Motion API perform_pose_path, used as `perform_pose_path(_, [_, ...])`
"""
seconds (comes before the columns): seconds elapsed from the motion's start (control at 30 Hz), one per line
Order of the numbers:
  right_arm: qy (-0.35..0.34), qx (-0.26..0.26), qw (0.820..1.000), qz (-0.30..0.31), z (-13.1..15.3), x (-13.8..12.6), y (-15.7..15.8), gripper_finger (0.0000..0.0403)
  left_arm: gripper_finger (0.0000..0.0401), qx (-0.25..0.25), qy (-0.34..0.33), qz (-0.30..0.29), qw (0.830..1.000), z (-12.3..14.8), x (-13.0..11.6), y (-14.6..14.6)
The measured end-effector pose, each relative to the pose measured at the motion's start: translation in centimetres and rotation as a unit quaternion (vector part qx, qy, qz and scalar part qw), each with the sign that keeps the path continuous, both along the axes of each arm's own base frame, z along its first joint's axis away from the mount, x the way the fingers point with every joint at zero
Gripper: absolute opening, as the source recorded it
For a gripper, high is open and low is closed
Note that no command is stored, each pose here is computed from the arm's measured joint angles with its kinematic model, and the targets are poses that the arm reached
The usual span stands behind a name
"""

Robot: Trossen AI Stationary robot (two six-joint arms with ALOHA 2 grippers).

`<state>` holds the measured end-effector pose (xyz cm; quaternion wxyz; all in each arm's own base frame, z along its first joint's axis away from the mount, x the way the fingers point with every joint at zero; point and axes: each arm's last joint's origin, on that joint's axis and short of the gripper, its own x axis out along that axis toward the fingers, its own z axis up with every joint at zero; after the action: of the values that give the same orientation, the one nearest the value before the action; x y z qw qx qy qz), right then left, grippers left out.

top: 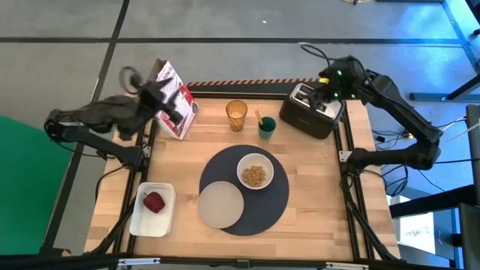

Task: Arrange a breakfast setting
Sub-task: Pour the cereal from the cereal box into the white bowl

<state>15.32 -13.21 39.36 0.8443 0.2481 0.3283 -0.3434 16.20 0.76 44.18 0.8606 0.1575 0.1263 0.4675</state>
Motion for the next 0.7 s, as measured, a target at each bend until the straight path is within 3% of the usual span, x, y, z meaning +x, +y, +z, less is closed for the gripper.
perform_pose_path(0.13, [-0.034,0.014,0.999,0.005,-0.1,0.5,-1.4,0.0246,0.0166,0.003,0.014,0.013,1.0,0.2,1.4,0.4])
perform_pose_path(0.23, [-0.054,0.011,0.998,0.006,0.0,1.0,-1.7,0.0246,0.0166,0.028,0.033,0.112,0.993,1.3,1.0,1.1])
perform_pose_path(0.3, [-0.062,0.006,0.998,0.006,0.1,1.1,-1.8,0.0246,0.0166,0.027,0.01,0.165,0.986,2.6,0.2,2.0])
perform_pose_path(0.43, [-0.071,0.007,0.997,-0.001,0.2,1.2,-1.9,0.0246,0.0166,0.007,-0.026,0.211,0.977,4.0,-1.9,4.3])
perform_pose_path(0.6, [-0.075,0.004,0.997,-0.006,0.3,1.2,-2.0,0.0246,0.0166,-0.074,-0.024,0.223,0.972,2.4,-3.5,8.8])
perform_pose_path(0.7, [-0.078,0.001,0.997,-0.005,0.3,1.2,-2.0,0.0246,0.0166,-0.169,-0.008,0.278,0.945,0.1,-4.4,11.8])
